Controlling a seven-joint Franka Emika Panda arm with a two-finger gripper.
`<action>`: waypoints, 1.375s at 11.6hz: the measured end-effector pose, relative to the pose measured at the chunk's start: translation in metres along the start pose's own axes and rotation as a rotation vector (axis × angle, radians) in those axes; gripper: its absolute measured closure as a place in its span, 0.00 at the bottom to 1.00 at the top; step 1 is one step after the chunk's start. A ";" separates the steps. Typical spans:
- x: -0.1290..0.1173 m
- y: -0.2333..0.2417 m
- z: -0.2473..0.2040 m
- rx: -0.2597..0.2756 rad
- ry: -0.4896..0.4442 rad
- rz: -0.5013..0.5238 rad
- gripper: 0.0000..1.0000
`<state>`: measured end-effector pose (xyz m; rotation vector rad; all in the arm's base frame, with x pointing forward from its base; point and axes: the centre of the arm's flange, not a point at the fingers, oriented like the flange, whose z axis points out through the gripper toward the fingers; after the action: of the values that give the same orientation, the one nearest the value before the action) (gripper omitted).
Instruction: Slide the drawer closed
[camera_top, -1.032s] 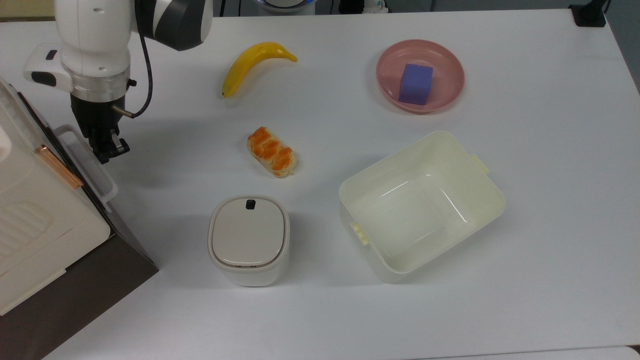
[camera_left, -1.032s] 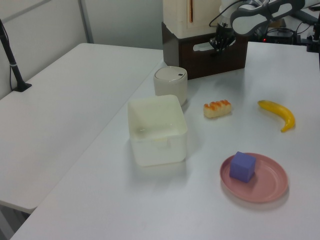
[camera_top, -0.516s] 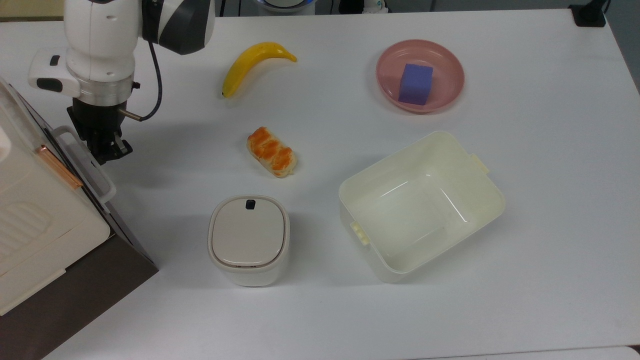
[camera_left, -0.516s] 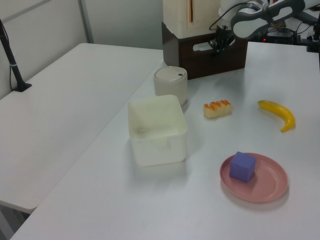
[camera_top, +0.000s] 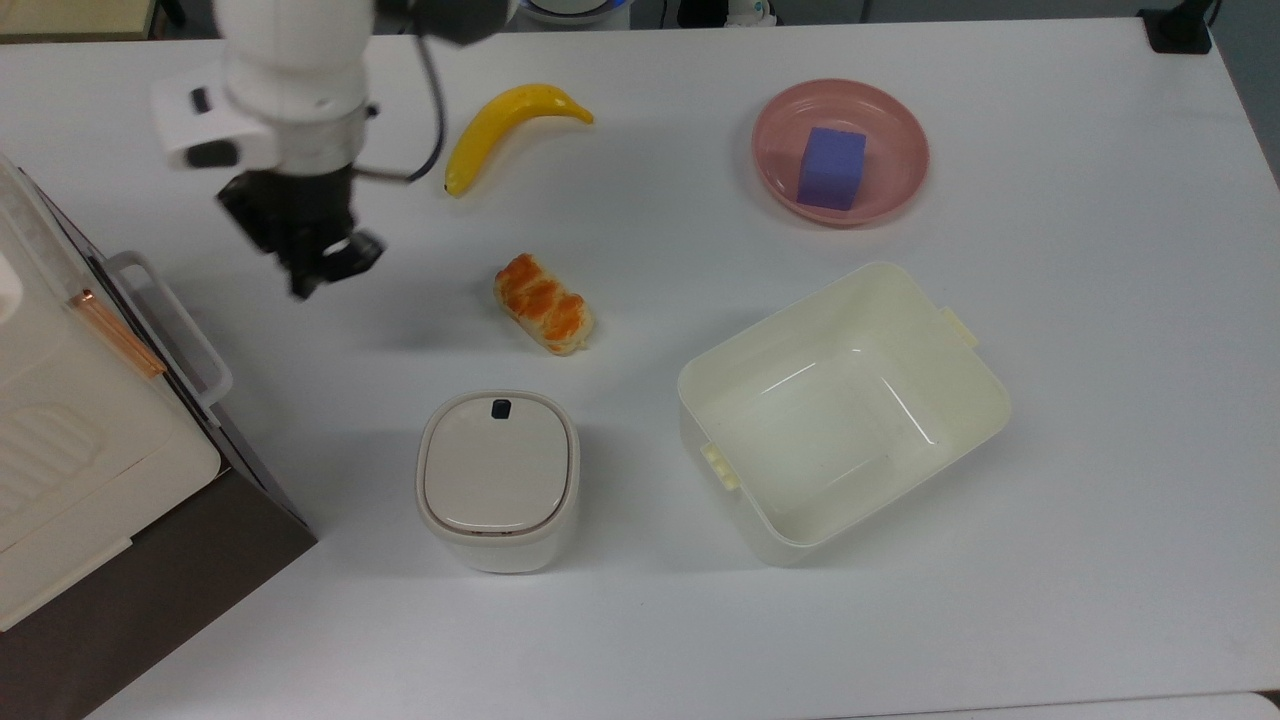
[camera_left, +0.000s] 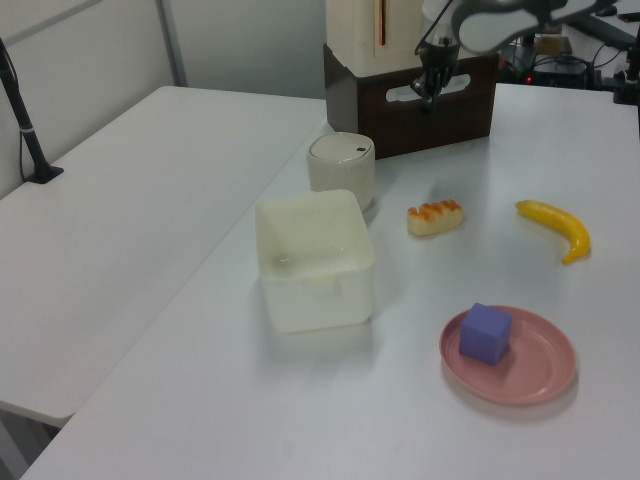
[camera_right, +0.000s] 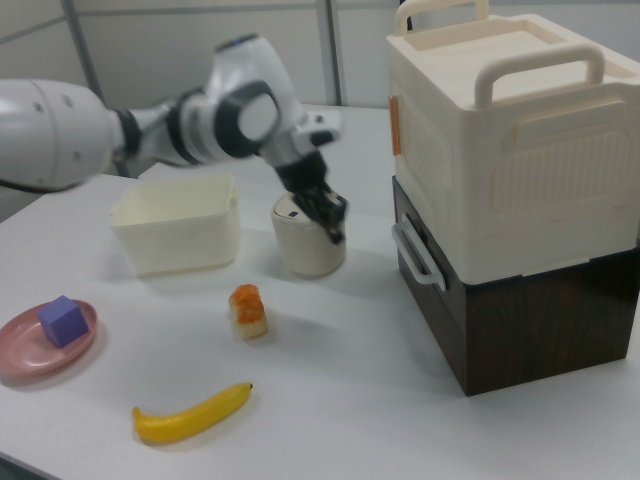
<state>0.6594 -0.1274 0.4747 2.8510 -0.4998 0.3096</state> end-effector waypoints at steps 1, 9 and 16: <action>-0.013 -0.015 -0.029 0.047 -0.055 -0.083 0.99; -0.076 -0.053 -0.134 0.127 -0.208 -0.265 0.73; -0.091 -0.055 -0.159 0.126 -0.223 -0.284 0.00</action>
<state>0.5687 -0.0082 0.5935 3.0437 -0.1105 -0.0291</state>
